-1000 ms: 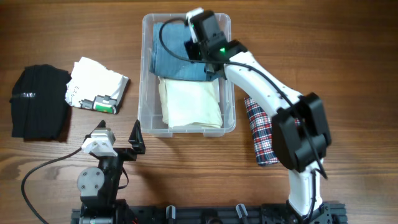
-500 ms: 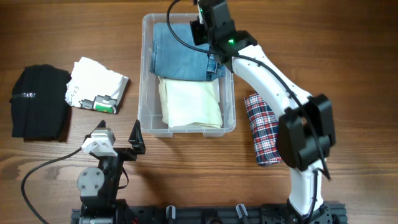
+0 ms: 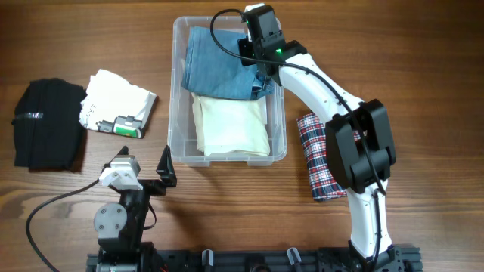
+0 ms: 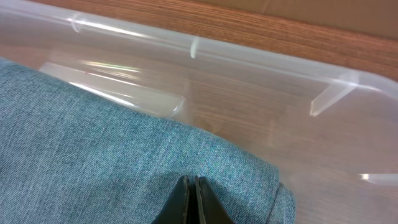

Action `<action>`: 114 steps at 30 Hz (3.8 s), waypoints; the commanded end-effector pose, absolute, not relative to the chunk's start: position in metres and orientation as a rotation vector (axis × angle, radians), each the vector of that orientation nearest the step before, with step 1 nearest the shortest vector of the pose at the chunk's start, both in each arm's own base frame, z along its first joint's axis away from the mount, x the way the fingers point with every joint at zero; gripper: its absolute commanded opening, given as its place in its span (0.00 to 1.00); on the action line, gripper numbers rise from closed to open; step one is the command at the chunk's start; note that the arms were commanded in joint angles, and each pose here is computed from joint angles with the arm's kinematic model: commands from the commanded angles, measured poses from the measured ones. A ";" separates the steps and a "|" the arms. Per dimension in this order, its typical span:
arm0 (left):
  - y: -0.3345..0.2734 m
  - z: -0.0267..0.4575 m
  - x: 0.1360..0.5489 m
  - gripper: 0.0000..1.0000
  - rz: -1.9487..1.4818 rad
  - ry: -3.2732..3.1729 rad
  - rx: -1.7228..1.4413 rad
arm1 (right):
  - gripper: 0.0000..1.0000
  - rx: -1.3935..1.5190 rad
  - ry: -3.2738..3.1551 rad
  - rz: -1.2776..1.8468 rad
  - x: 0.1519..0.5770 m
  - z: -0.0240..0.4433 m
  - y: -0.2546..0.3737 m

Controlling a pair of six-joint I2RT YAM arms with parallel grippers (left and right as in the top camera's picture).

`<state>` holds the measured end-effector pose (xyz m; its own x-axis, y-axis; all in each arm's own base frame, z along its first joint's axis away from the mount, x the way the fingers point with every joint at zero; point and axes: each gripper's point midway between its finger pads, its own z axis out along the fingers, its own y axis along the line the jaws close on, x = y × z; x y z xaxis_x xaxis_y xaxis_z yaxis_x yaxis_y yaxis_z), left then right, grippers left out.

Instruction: Pack container

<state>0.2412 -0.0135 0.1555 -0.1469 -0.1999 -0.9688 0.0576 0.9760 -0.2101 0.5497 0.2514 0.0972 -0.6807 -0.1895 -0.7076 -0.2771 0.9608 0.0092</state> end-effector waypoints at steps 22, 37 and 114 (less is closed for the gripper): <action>-0.014 0.155 0.241 1.00 -0.209 1.703 -0.085 | 0.04 -0.560 2.164 0.435 0.523 0.128 0.352; -0.014 0.155 0.241 1.00 -0.209 1.703 -0.085 | 0.10 -0.542 2.201 0.399 0.522 0.125 0.342; -0.014 0.155 0.241 1.00 -0.209 1.703 -0.085 | 0.96 -0.054 2.979 -0.296 0.309 0.094 -0.013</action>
